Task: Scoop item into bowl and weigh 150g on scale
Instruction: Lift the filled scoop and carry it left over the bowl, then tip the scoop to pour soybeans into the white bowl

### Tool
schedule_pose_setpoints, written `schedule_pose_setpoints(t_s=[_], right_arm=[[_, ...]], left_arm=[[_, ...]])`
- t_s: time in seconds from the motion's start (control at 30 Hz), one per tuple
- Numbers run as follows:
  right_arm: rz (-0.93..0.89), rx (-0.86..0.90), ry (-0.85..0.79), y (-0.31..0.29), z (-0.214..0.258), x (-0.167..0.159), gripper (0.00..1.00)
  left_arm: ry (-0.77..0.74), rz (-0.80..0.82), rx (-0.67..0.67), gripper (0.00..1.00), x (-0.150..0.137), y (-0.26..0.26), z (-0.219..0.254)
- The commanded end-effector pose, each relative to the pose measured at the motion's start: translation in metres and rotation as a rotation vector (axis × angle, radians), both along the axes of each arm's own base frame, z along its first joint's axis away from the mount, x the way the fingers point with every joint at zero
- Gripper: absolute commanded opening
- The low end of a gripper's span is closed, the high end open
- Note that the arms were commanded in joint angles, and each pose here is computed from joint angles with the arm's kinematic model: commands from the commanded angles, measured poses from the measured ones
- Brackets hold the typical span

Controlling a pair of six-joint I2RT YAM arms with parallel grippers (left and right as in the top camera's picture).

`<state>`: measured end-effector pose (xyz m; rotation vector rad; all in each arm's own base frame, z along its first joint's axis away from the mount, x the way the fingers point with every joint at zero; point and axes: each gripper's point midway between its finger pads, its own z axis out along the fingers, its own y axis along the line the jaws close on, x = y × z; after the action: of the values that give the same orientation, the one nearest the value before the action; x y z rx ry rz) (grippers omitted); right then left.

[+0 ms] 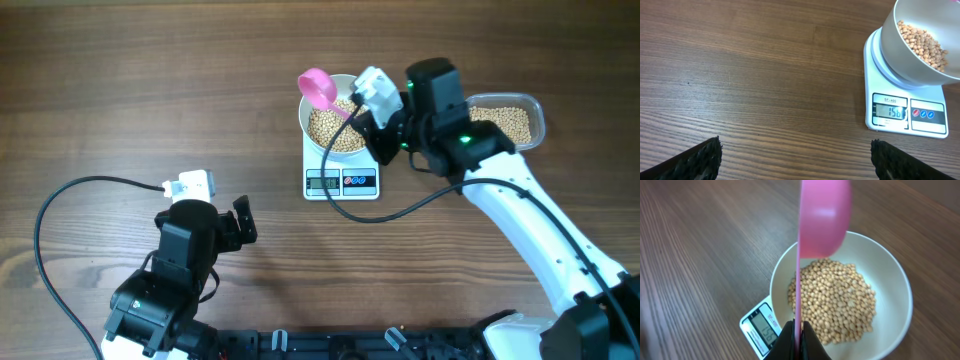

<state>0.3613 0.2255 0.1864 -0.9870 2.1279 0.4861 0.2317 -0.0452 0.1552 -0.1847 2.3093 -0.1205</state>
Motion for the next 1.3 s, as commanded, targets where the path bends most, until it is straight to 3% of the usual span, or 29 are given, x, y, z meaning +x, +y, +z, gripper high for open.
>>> schedule_pose_setpoints(t_s=[0.0,0.13,0.33,0.77,0.97,1.27], right_arm=[[-0.13,-0.157,-0.121,-0.021,-0.006,0.031,0.04],[-0.105,-0.362,-0.191,-0.042,-0.023,0.042,0.04],[-0.086,-0.475,-0.067,-0.061,-0.052,0.02,0.04],[-0.085,-0.432,0.006,-0.052,-0.072,0.018,0.04],[-0.063,-0.272,0.128,-0.029,-0.074,0.0,0.04],[-0.028,-0.265,0.218,-0.028,-0.082,-0.02,0.04]], left_arm=[[0.0,0.008,0.018,1.0,0.0,0.004,-0.002],[0.0,0.008,0.018,1.0,0.0,0.004,-0.002],[0.0,0.008,0.018,1.0,0.0,0.004,-0.002],[0.0,0.008,0.018,1.0,0.0,0.004,-0.002],[0.0,0.008,0.018,1.0,0.0,0.004,-0.002],[0.0,0.008,0.018,1.0,0.0,0.004,-0.002]])
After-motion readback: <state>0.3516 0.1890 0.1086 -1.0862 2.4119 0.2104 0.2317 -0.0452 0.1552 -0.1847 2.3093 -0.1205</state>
